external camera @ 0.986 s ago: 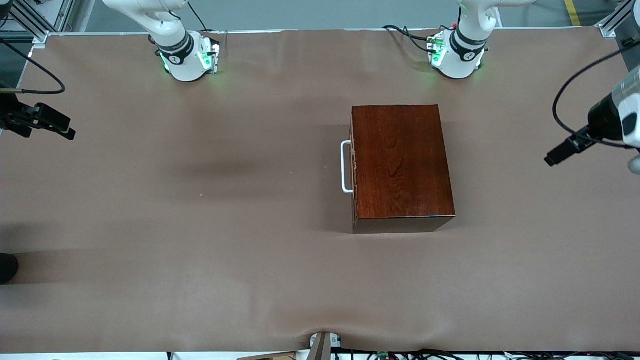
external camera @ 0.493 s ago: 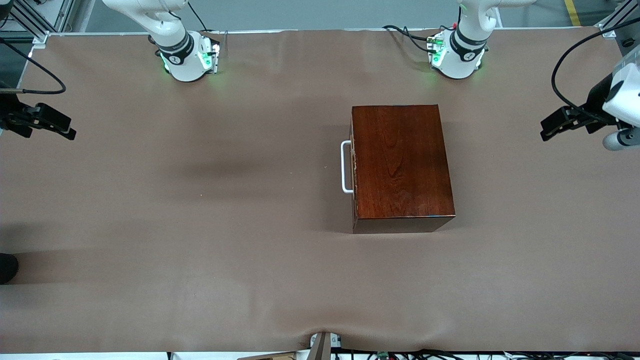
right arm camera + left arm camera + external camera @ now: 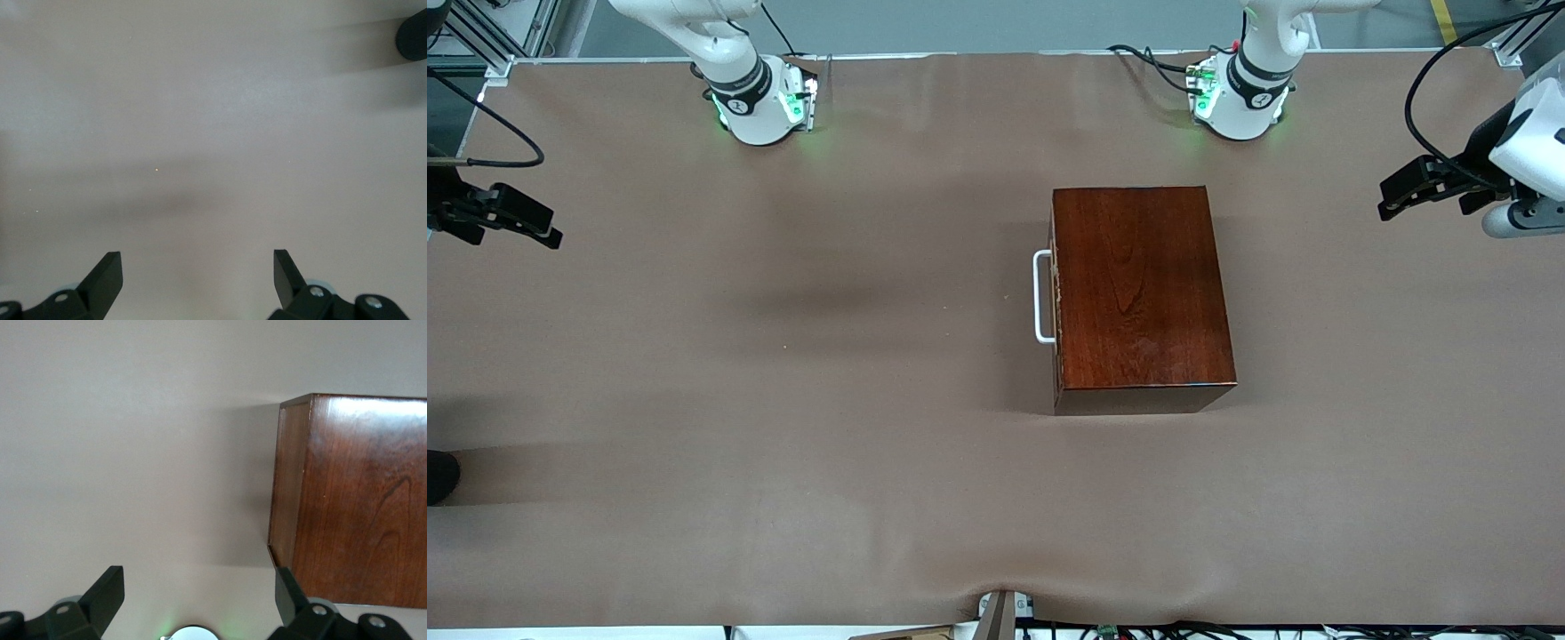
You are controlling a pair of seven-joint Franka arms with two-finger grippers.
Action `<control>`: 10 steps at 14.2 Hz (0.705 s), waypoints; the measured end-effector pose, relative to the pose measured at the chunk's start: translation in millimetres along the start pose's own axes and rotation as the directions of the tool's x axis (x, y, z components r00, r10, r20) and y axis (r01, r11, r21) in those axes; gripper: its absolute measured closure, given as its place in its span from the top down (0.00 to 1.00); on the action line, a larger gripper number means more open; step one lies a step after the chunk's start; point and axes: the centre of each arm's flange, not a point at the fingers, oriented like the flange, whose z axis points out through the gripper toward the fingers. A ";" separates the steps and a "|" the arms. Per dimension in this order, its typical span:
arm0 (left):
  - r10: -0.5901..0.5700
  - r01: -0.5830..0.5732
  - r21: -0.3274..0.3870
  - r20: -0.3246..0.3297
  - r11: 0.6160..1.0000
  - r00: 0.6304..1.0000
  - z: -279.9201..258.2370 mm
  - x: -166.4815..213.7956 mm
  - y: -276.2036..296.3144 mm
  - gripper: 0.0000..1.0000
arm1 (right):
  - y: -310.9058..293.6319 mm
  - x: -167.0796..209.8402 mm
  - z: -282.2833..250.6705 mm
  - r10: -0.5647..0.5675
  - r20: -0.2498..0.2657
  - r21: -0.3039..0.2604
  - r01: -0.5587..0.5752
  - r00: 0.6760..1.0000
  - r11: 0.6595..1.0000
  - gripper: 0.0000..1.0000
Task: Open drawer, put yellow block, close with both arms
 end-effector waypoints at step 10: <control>0.070 -0.070 0.000 0.004 0.998 0.998 2.8 2.0 0.0 1.00 | 0.1 0.0 0.0 0.000 0.000 0.000 0.000 1.000 1.000 1.00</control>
